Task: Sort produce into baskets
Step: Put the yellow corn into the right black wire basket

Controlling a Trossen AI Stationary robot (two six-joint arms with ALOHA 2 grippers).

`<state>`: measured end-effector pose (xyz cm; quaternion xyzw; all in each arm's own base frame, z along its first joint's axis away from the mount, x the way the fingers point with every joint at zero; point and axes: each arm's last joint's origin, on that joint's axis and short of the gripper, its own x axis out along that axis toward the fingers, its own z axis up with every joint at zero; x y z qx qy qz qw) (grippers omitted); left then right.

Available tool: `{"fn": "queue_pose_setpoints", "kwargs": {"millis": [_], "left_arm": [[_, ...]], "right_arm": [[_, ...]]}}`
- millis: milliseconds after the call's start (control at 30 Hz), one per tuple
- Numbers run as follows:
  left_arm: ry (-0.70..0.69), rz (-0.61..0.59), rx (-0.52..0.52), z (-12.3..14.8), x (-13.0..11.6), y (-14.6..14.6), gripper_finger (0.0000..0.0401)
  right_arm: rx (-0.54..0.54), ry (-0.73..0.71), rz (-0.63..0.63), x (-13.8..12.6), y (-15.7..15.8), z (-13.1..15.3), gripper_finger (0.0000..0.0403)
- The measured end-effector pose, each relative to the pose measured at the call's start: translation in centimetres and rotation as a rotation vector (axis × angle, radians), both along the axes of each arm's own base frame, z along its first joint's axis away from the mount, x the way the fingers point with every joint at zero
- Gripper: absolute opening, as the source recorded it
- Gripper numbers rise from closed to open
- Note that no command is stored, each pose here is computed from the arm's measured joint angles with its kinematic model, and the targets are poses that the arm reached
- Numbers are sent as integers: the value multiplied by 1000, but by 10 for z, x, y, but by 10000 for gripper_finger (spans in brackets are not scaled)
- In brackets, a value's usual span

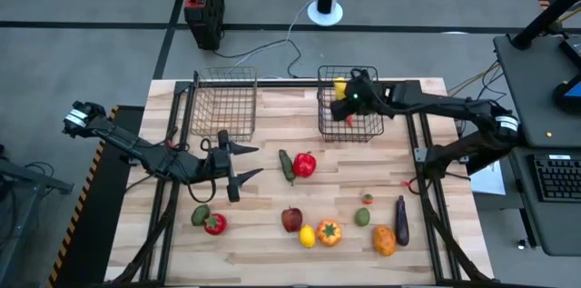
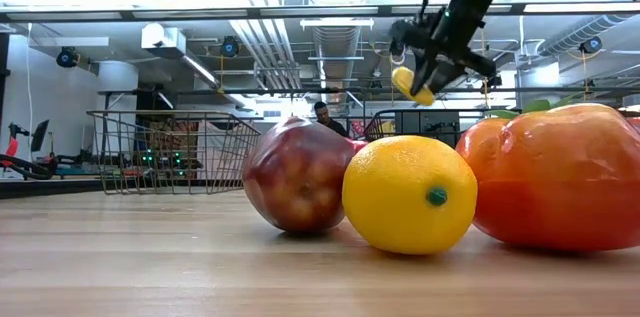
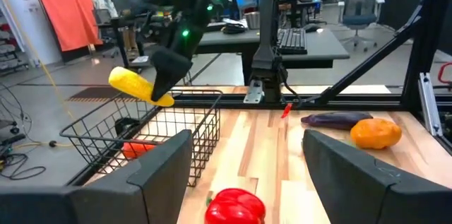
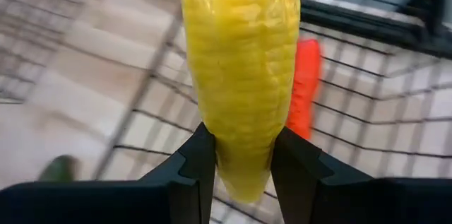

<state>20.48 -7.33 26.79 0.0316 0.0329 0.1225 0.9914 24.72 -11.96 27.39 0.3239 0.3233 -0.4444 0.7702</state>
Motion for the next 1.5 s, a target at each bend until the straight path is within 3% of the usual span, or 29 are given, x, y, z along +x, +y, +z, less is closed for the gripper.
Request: {"fn": "queue_pose_setpoints", "kwargs": {"millis": [300, 500, 700, 1500], "left_arm": [[4, 6, 18, 0, 0, 1, 253], [10, 6, 26, 0, 0, 1, 253], [20, 6, 32, -1, 0, 2, 253], [29, 9, 6, -3, 0, 2, 253]], "right_arm": [[148, 317, -115, -1, -37, -7, 102], [226, 448, -108, 11, -59, -26, 102], [268, 485, -97, 16, -72, -39, 102], [270, 475, -135, 11, -87, -45, 103]]}}
